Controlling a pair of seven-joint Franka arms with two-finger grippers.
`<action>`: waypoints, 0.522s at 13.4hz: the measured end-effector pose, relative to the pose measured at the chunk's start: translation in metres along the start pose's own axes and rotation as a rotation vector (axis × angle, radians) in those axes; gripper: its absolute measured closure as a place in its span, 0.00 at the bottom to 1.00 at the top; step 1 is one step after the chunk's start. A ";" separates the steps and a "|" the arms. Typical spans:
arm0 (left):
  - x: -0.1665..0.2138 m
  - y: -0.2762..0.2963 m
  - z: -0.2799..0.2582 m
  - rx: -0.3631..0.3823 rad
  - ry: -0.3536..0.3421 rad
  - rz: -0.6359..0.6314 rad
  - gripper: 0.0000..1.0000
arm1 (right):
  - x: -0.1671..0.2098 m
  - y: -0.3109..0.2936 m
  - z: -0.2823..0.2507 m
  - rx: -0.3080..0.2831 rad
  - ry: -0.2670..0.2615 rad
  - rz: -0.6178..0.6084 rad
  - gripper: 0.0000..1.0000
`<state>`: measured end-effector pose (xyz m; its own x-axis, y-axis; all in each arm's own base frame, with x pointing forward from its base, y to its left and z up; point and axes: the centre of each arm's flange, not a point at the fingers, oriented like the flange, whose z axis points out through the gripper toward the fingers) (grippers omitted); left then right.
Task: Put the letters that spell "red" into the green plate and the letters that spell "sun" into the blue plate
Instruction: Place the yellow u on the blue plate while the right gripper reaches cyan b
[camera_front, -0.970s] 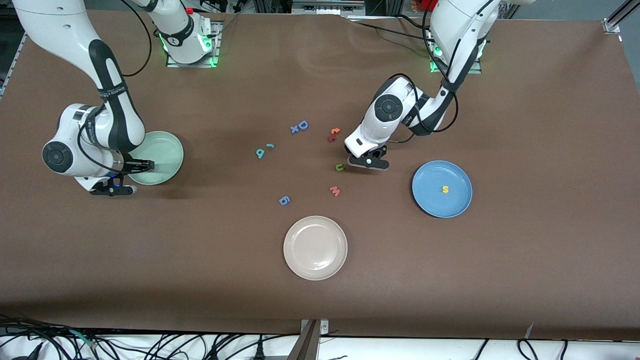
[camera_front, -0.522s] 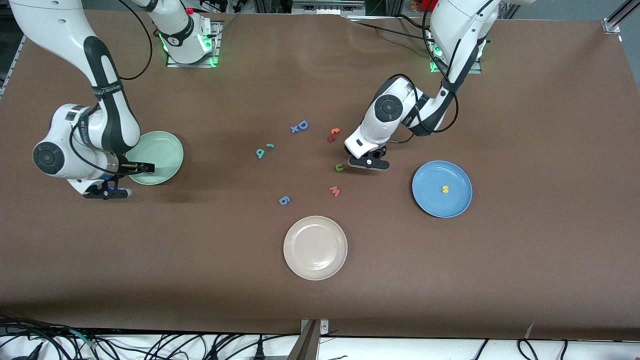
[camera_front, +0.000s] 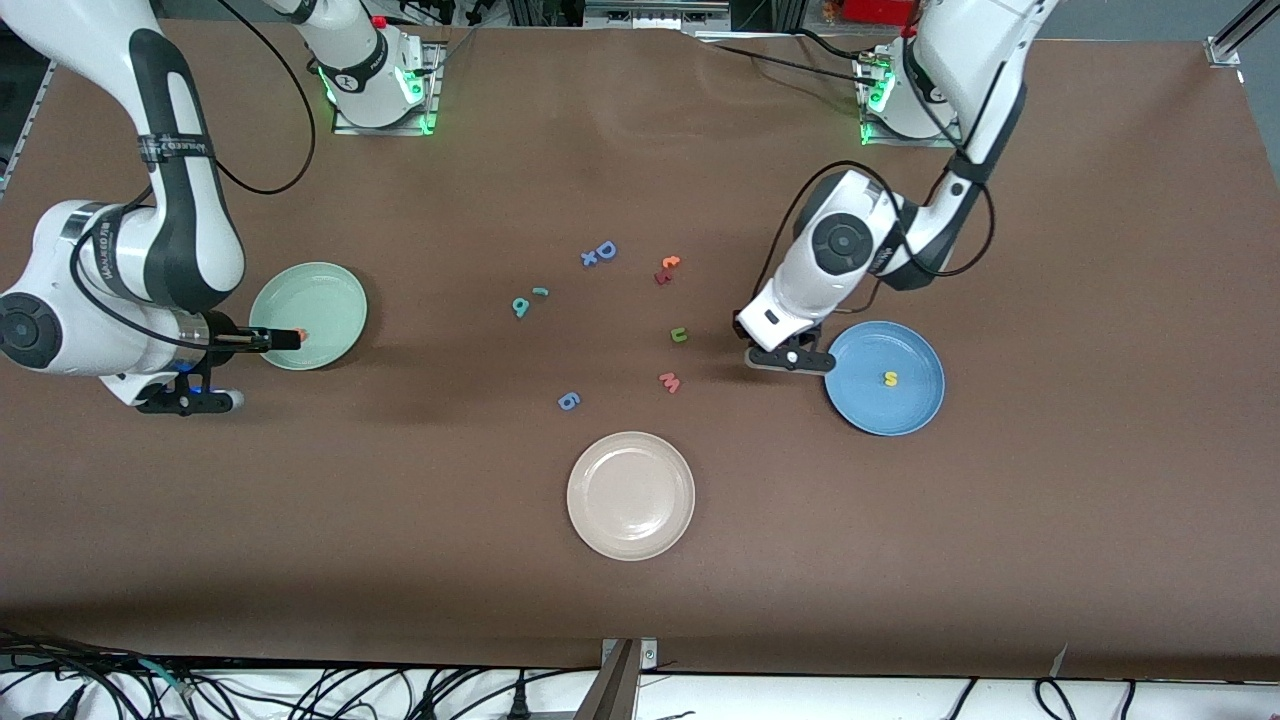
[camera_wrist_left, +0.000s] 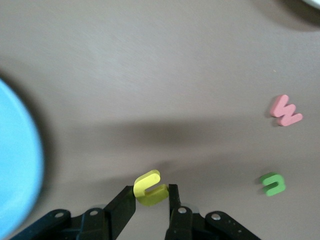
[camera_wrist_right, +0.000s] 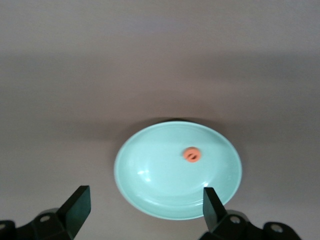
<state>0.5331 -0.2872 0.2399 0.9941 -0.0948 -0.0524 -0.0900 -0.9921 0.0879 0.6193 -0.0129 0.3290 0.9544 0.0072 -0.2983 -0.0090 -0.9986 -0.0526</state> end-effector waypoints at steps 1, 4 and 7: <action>0.008 -0.017 -0.011 0.006 -0.010 0.032 0.66 | 0.001 -0.009 -0.009 0.010 0.000 0.004 0.00; 0.031 -0.105 -0.023 0.006 -0.029 0.153 0.66 | 0.001 -0.057 -0.031 0.021 -0.003 0.051 0.00; 0.030 -0.176 -0.012 -0.003 -0.069 0.185 0.66 | -0.005 -0.117 -0.040 0.032 0.003 0.106 0.00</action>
<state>0.5794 -0.1144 0.2346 0.9541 -0.2810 -0.1034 -0.2704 -0.9569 0.1056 0.6277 0.1013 0.3746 0.9486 -0.0990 -0.3006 -0.1198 -0.9915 -0.0516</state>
